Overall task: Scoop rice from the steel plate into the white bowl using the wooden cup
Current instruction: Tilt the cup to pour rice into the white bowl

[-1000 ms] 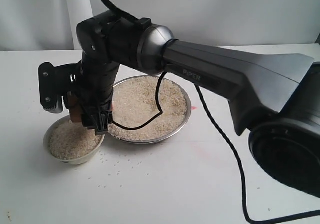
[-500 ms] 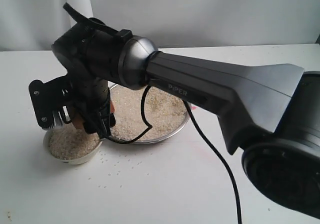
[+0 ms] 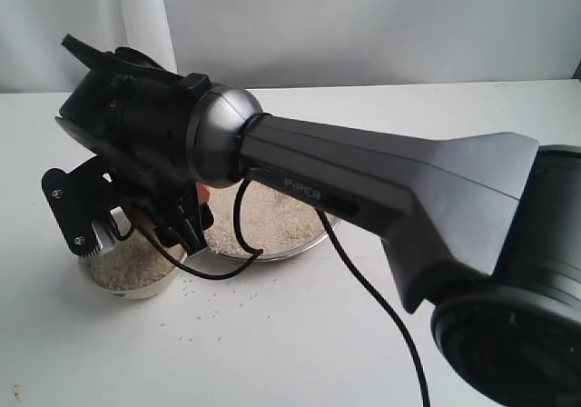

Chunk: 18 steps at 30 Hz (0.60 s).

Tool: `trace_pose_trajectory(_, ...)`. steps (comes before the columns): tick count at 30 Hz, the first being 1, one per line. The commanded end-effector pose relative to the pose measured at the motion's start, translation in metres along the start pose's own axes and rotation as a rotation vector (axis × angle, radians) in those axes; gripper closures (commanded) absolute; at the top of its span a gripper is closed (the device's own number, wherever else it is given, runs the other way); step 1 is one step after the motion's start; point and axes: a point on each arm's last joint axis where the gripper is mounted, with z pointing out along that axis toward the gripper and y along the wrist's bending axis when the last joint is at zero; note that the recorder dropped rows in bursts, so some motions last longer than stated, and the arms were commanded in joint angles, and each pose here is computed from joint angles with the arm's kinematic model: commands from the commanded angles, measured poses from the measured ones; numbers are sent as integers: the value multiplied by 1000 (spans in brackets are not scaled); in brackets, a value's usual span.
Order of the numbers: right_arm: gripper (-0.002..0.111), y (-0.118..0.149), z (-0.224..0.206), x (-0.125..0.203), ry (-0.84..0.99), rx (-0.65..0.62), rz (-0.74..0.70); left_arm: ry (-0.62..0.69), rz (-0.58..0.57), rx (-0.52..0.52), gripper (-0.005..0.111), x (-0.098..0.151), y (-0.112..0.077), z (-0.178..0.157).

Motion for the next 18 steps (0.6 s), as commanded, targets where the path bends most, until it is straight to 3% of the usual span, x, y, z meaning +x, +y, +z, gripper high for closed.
trace_pose_trajectory(1,108,-1,-10,-4,36,42,-39,-13,-5,9,107,-2,-1,0)
trace_pose_trajectory(18,108,-3,-14,-17,10,116,-78,-13,-5,9,107,-2,-1,0)
